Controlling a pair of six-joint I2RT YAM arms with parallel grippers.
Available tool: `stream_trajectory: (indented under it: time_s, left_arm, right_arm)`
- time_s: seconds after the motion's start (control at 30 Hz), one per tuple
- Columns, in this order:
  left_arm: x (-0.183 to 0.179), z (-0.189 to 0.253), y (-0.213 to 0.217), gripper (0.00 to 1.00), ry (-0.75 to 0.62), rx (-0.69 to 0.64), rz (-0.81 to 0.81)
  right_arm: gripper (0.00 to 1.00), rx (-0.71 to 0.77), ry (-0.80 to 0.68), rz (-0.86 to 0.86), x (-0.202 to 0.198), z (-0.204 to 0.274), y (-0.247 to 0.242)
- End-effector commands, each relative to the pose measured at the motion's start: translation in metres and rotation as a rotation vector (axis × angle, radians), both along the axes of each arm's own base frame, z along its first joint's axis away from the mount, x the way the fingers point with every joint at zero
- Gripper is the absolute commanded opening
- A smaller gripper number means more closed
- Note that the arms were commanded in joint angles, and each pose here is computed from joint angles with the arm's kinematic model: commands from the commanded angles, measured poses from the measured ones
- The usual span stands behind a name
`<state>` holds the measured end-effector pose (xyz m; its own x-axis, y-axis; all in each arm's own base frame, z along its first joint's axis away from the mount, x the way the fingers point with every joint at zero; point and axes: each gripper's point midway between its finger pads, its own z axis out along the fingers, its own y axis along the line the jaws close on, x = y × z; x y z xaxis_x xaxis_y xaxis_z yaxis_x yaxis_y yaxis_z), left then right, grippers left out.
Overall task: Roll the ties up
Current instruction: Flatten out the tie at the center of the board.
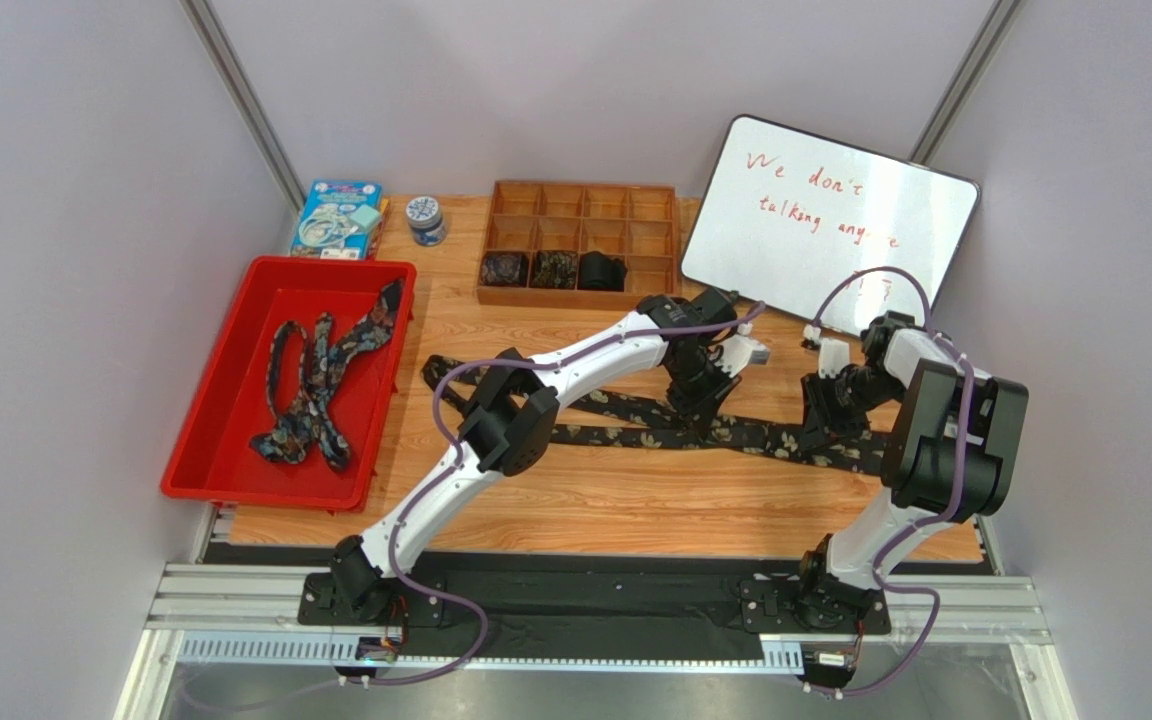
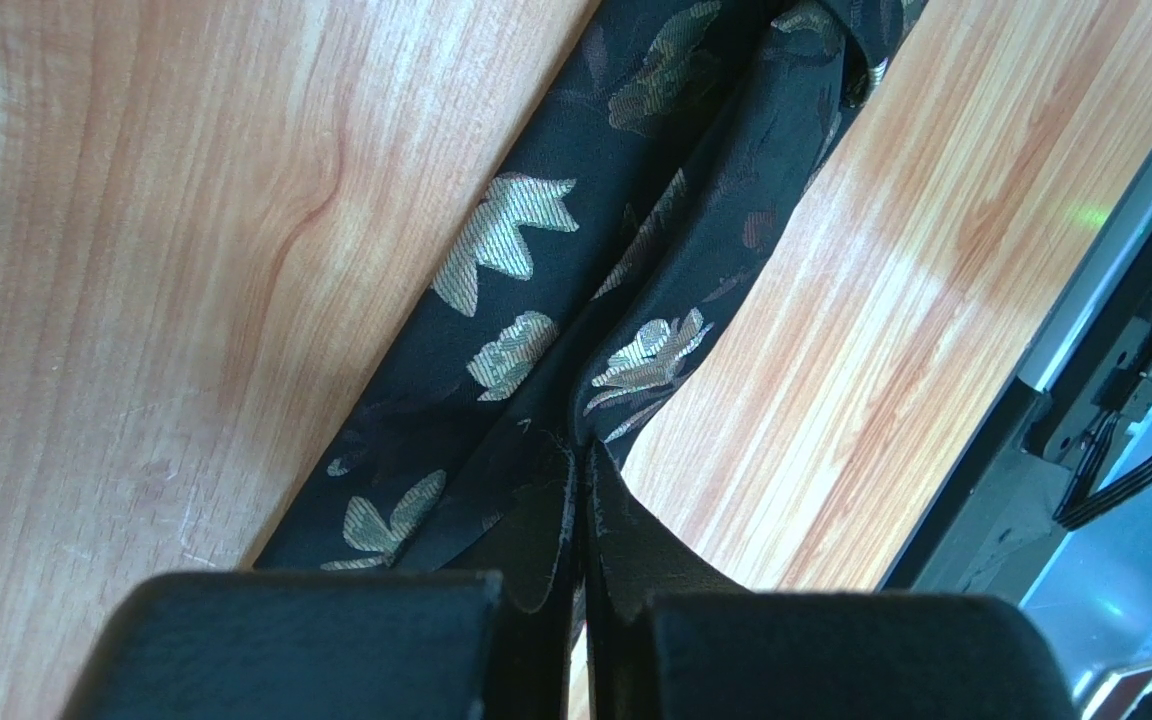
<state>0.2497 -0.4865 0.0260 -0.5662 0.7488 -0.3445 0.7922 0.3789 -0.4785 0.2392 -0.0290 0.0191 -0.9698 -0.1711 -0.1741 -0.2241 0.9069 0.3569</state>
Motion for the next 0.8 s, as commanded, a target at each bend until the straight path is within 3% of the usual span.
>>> stream_trajectory:
  time_s: [0.0, 0.53, 0.77]
  left_arm:
    - [0.002, 0.040, -0.005, 0.00, -0.038, -0.053, 0.016]
    - [-0.018, 0.043, -0.020, 0.00, 0.049, -0.088, 0.011]
    - [-0.006, 0.054, -0.035, 0.00, -0.009, -0.153, 0.009]
  right_arm:
    - [0.28, -0.006, -0.065, 0.020, 0.011, 0.003, -0.001]
    - [0.29, 0.025, -0.083, 0.026, 0.012, 0.009, 0.006]
    - [0.29, 0.039, -0.094, 0.031, 0.013, 0.013, 0.008]
